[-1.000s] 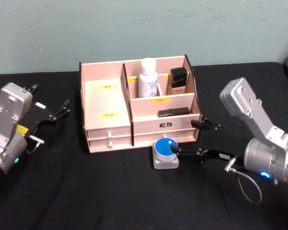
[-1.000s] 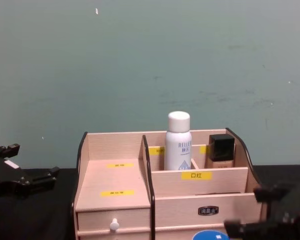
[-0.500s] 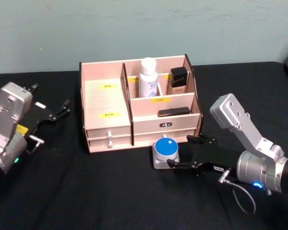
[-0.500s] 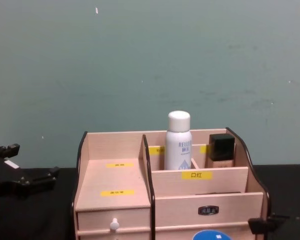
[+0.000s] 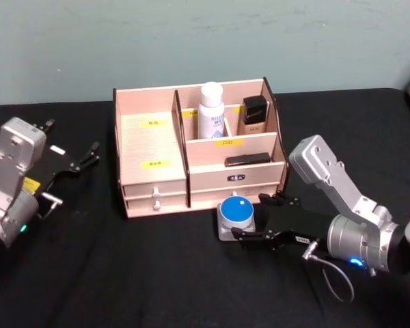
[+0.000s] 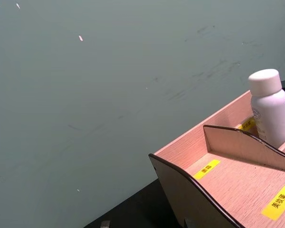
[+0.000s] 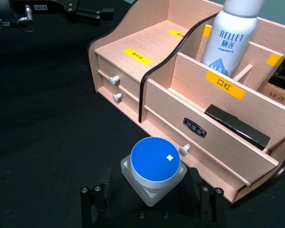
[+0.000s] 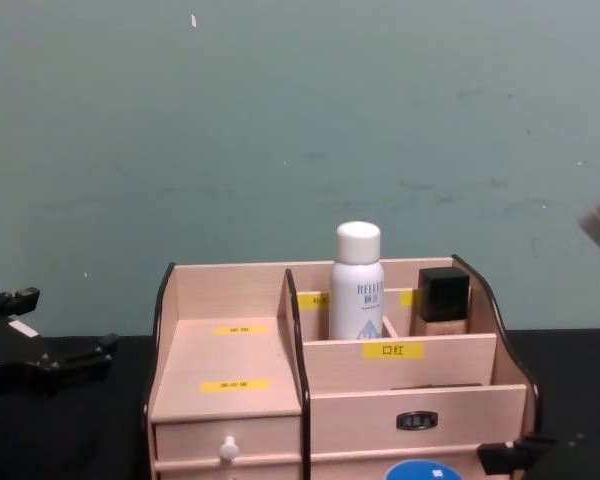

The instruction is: Pick up the facial cleanser and watermelon frost from the table and place them into the tiered storage box.

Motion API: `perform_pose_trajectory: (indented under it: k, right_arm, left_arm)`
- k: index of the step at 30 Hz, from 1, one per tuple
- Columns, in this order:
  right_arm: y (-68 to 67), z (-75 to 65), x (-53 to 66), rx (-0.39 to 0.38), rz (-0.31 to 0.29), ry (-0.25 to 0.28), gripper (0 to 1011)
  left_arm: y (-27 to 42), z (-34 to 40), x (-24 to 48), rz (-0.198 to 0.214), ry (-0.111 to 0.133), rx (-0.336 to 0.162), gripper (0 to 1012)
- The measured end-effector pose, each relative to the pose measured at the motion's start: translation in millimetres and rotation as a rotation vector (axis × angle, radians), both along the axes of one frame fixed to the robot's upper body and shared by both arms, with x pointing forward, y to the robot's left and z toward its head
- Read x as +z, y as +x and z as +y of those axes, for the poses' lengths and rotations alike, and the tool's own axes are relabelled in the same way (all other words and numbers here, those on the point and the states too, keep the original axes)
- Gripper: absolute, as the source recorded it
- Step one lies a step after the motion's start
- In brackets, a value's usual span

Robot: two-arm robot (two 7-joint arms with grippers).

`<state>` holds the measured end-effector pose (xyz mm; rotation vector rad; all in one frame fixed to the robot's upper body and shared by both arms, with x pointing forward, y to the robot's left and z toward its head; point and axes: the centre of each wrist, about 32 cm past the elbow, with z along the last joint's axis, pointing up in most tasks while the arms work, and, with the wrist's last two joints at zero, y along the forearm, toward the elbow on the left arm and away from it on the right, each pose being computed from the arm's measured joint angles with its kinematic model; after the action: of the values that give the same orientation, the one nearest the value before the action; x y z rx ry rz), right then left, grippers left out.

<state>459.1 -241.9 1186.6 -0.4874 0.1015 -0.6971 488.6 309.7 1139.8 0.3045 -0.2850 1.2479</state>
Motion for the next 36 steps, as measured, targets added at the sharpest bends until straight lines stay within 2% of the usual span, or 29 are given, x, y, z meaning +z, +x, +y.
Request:
perform_pose_trajectory:
  k: [36]
  right_arm:
    - [14.2,9.5,-11.7,0.026,-0.004,0.001,1003]
  left_arm:
    - [0.0,0.0,0.0,0.000,0.000,0.000,1010]
